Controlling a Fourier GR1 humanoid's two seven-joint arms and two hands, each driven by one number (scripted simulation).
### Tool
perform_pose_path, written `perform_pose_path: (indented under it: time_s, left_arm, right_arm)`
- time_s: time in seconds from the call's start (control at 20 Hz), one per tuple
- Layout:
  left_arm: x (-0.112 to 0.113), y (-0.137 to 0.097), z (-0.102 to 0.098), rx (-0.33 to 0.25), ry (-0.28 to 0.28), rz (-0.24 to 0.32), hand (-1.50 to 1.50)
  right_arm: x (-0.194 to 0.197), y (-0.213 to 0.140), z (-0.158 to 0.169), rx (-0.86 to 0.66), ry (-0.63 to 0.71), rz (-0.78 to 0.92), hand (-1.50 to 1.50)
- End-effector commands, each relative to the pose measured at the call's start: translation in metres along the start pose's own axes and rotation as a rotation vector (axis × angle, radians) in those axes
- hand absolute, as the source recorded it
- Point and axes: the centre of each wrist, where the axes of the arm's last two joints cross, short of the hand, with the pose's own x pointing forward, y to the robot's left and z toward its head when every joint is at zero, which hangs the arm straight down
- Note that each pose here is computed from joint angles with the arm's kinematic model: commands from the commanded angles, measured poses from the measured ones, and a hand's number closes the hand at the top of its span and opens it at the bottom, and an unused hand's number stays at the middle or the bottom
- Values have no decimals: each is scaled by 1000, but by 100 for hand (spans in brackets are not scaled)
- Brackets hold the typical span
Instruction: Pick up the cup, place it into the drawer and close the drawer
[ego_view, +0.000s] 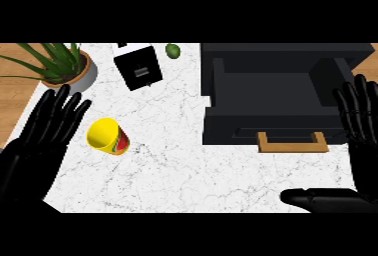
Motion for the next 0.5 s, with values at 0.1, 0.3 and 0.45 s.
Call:
perform_pose_path:
  time_s: [0.1, 0.3, 0.45]
  left_arm:
    - [-23, 33, 15, -8, 83, 144, -150]
    - [-39, 54, 18, 13, 103, 128, -150]
    - [-61, 69, 46, 53, 152, 89, -150]
  right_arm:
    - [-3, -12, -6, 53, 41, 35, -150]
    - [-13, -10, 9, 47, 30, 26, -150]
    - [-14, -6, 1, 45, 26, 13, -150]
